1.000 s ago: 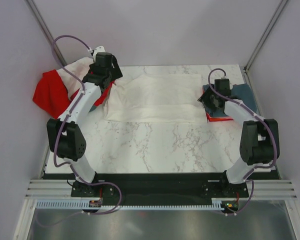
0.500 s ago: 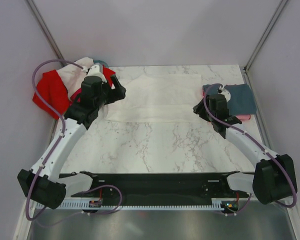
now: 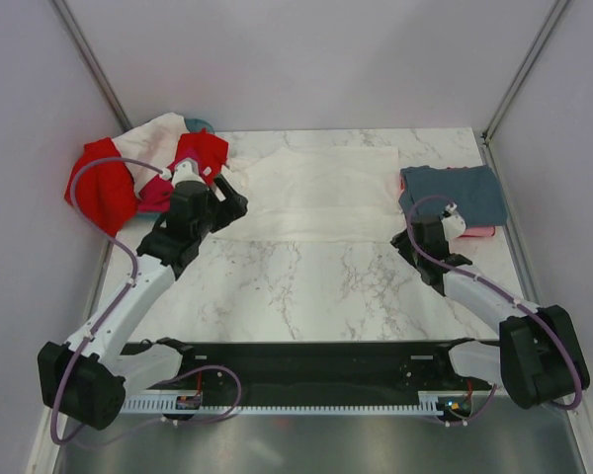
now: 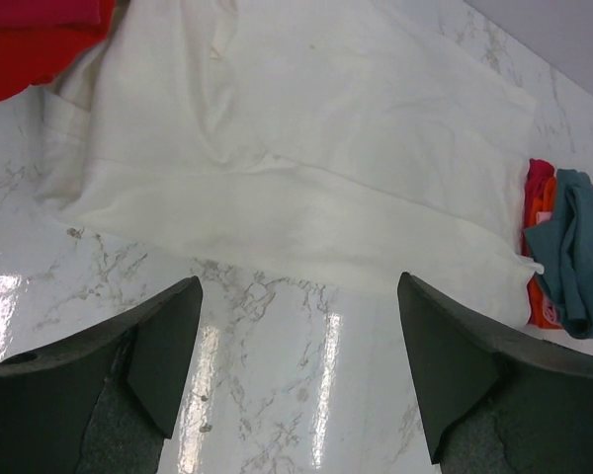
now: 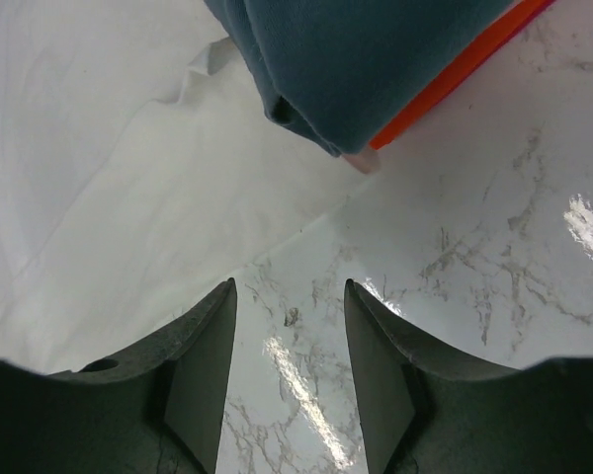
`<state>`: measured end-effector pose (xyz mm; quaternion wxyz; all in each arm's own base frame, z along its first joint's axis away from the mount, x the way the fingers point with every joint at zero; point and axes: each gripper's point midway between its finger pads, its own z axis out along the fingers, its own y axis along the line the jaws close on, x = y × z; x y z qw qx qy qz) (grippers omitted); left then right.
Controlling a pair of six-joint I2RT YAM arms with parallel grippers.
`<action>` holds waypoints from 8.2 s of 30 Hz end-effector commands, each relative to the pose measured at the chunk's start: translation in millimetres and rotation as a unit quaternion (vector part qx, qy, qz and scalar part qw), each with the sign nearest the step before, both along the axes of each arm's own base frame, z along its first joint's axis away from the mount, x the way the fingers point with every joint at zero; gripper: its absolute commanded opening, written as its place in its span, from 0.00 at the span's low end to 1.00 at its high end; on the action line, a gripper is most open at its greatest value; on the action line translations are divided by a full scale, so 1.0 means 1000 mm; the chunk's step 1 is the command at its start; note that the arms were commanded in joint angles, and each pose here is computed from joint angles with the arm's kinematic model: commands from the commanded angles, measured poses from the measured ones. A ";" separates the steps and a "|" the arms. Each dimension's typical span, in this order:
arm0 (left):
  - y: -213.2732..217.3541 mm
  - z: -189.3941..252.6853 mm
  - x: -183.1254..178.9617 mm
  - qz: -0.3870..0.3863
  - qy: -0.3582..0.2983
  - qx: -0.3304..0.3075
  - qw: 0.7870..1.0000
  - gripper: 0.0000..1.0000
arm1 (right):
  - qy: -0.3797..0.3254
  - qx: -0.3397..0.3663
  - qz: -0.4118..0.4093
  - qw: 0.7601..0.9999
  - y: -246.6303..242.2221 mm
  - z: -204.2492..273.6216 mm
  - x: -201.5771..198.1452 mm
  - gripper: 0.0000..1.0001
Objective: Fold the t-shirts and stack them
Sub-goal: Fold the tshirt
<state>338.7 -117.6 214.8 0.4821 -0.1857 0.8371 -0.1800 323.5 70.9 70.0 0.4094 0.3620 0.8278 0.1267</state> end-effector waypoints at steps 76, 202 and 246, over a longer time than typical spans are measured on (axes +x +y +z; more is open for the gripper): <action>0.063 -0.123 -0.036 0.215 0.032 -0.031 0.976 0.74 | 0.081 -0.032 -0.048 0.995 -0.051 -0.050 -0.068 0.00; 0.120 -0.130 -0.046 0.253 0.173 -0.022 0.952 0.67 | 0.099 0.033 -0.030 0.994 -0.036 -0.051 -0.078 0.00; 0.054 -0.132 0.078 0.026 0.094 -0.030 0.995 0.15 | 0.116 0.032 0.001 0.993 -0.028 -0.061 -0.066 0.00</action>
